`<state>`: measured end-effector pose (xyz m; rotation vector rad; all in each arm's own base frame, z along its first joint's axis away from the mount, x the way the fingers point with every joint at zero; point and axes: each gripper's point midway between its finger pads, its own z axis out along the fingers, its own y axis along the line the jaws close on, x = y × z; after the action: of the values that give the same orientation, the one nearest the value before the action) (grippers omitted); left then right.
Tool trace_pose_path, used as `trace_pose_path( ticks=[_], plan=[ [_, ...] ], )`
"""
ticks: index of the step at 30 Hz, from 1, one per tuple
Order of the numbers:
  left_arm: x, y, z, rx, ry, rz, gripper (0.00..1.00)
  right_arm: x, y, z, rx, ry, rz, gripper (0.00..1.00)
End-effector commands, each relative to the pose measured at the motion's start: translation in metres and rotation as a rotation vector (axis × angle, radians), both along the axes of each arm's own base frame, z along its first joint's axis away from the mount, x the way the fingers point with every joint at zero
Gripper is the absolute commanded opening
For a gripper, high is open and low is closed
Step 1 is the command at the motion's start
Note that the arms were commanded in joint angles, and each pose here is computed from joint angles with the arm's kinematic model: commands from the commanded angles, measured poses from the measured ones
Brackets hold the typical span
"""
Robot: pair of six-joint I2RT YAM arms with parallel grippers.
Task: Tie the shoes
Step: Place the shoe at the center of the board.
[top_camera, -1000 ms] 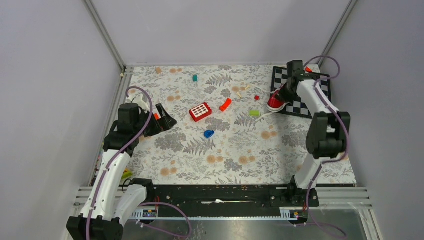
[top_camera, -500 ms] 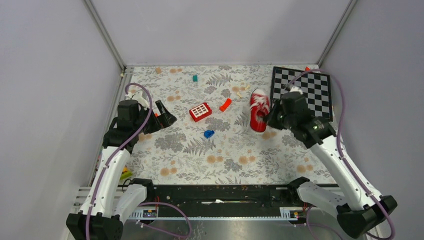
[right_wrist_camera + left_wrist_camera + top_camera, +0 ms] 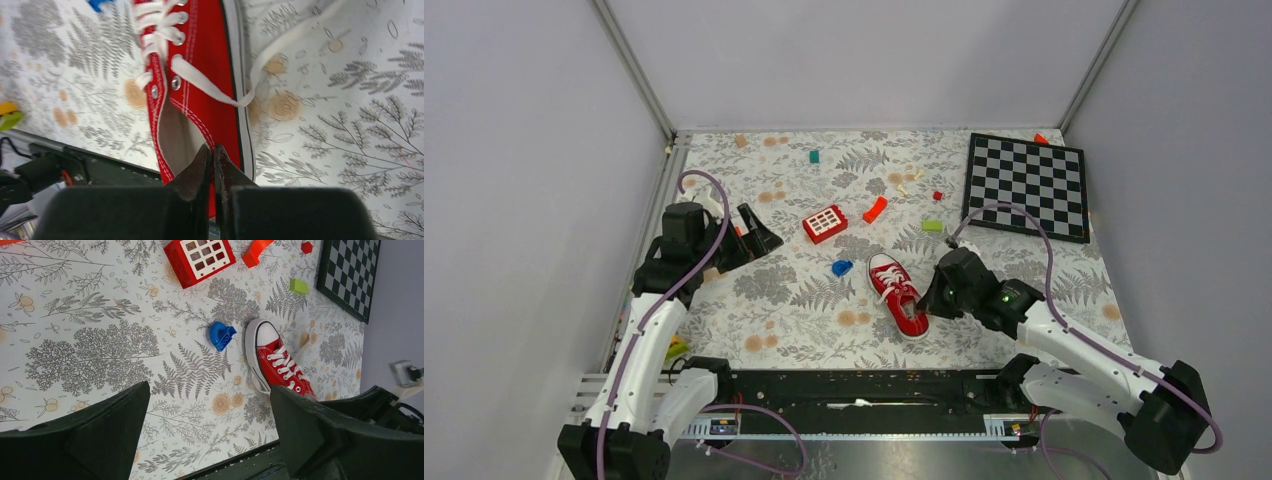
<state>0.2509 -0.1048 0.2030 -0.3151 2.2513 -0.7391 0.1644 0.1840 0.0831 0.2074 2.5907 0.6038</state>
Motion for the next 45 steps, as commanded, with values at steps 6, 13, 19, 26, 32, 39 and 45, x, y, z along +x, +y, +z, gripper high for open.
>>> trace_pose_path(
  ticks=[6,13,19,26,32,39,45],
  plan=[
    [0.015,-0.005,0.019,-0.027,-0.056,-0.005,0.99,0.086,0.017,0.173,0.077,-0.445,-0.101,0.00],
    [0.044,-0.001,0.057,-0.001,-0.107,0.027,0.99,0.128,0.026,0.254,0.142,-0.592,-0.143,0.00],
    [0.043,0.005,0.063,0.042,-0.110,0.033,0.99,0.111,0.040,0.189,0.134,-0.449,-0.098,0.00],
    [0.032,-0.011,0.026,-0.014,-0.009,-0.039,0.99,0.033,0.066,0.028,0.130,-0.064,0.000,0.00],
    [0.010,-0.043,-0.007,0.032,0.062,-0.168,0.99,0.024,0.039,0.025,0.016,-0.059,-0.030,0.72],
    [-0.003,-0.080,-0.023,0.034,0.111,-0.236,0.98,0.078,-0.028,0.085,-0.077,-0.300,-0.203,0.79],
    [-0.001,-0.126,-0.041,-0.071,0.221,-0.227,0.84,0.107,-0.043,0.059,-0.120,-0.190,-0.252,0.62]
  ],
)
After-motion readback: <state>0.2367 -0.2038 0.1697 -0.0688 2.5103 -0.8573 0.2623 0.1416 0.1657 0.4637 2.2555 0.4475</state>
